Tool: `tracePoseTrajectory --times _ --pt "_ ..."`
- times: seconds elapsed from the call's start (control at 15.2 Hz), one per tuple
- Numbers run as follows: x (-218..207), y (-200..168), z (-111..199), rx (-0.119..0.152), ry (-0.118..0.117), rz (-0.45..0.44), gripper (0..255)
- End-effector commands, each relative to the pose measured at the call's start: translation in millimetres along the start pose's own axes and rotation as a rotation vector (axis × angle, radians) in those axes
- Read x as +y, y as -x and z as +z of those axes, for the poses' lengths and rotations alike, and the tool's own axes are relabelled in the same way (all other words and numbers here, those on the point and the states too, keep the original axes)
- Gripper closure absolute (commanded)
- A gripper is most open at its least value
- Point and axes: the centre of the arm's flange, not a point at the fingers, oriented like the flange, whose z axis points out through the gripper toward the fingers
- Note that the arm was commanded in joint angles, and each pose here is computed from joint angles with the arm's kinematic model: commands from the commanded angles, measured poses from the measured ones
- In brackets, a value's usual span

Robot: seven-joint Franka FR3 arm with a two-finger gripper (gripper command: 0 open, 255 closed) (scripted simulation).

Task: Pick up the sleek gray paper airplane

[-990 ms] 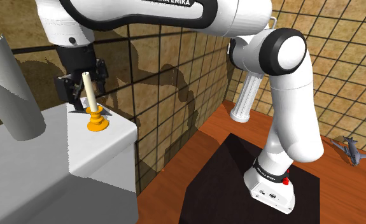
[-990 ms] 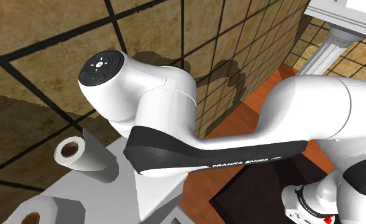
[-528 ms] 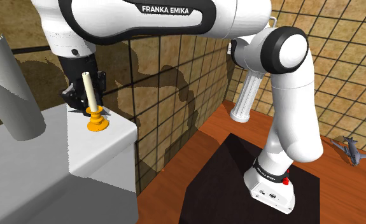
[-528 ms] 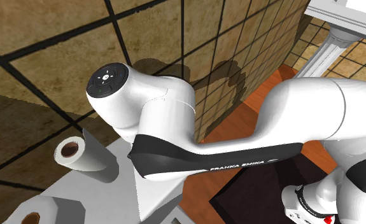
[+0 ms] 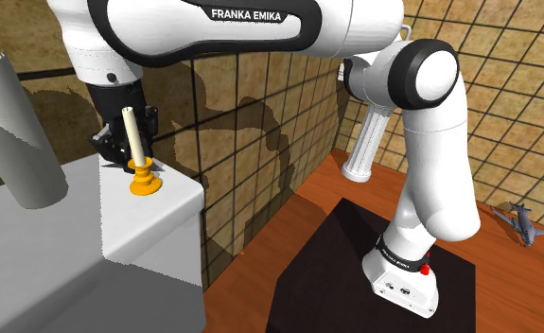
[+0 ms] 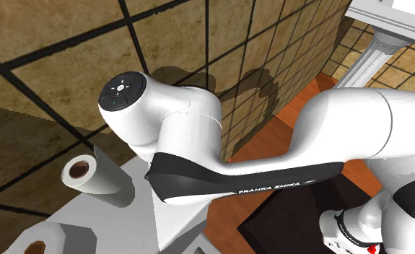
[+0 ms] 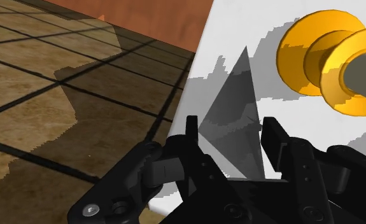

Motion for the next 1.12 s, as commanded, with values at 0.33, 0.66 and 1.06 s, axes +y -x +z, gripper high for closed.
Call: tracePoseTrajectory --times 0.33,0.66,1.06 --pt "3 -1 -30 -0.003 0.001 0.0 255" --pt "5 -1 -56 -0.003 0.001 0.0 255" --pt "7 -2 -78 -0.003 0.001 0.0 255"
